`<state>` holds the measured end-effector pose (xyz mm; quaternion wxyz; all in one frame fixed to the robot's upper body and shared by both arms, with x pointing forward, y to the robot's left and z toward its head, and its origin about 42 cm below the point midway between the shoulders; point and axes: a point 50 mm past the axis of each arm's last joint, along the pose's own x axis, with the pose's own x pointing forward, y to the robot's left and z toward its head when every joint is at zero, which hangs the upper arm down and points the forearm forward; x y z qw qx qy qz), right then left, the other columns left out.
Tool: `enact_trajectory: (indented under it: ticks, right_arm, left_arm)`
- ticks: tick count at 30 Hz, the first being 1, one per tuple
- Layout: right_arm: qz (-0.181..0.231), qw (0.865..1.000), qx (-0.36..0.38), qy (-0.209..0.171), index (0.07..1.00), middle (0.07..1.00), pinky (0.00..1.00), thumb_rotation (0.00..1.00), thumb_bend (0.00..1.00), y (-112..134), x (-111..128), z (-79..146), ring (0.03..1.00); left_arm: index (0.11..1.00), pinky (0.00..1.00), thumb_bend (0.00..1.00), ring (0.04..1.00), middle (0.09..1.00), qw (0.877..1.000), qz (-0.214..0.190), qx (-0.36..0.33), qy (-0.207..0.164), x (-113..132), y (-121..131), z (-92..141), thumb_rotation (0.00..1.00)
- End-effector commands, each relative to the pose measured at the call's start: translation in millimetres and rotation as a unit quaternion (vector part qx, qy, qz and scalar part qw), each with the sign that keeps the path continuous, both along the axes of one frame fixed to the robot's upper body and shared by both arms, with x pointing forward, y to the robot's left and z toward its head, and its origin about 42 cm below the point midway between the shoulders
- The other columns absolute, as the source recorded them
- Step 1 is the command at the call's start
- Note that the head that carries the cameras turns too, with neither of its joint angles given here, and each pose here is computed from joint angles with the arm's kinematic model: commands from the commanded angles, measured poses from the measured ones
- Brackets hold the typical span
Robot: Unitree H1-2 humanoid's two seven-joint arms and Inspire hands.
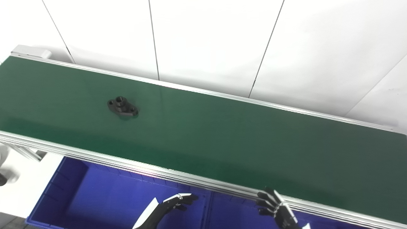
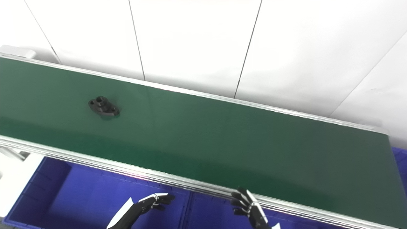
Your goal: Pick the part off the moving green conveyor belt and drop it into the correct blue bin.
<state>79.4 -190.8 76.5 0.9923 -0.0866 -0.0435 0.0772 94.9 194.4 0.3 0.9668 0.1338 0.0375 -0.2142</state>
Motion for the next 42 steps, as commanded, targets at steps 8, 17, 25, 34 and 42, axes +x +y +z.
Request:
enact_trajectory:
  ticks: [8, 17, 25, 34, 42]
  right_arm:
    - [0.006, 0.993, 0.033, -0.111, 0.832, 0.717, 0.47, 0.28, 0.71, -4.8, 34.8, 39.6, 0.585]
    - [0.003, 0.988, 0.016, -0.150, 0.780, 0.688, 0.44, 0.26, 0.76, -14.8, 61.3, 51.6, 0.557]
    - [-0.003, 0.986, -0.005, -0.167, 0.764, 0.683, 0.48, 0.26, 0.79, -6.4, 75.8, 59.3, 0.576]
    - [-0.009, 0.986, -0.029, -0.166, 0.740, 0.698, 0.48, 0.31, 0.83, 2.3, 86.0, 66.3, 0.594]
    - [-0.009, 0.983, -0.058, -0.176, 0.746, 0.696, 0.50, 0.28, 0.81, -0.3, 103.0, 75.5, 0.601]
  left_arm:
    - [0.777, 0.71, 0.83, 0.785, 0.825, 1.000, 0.002, -0.006, -0.025, 10.3, 1.1, 3.2, 0.34]
    - [0.777, 0.70, 0.83, 0.784, 0.824, 1.000, 0.003, -0.012, -0.019, 11.0, -2.0, 1.4, 0.35]
    - [0.778, 0.71, 0.82, 0.789, 0.828, 1.000, 0.000, -0.012, -0.016, 8.4, 7.3, 4.9, 0.34]
    - [0.796, 0.69, 0.82, 0.790, 0.843, 1.000, -0.004, -0.008, -0.011, 7.9, 15.0, 5.3, 0.36]
    - [0.799, 0.68, 0.81, 0.789, 0.846, 1.000, -0.001, -0.010, -0.009, 8.1, 16.3, 5.9, 0.33]
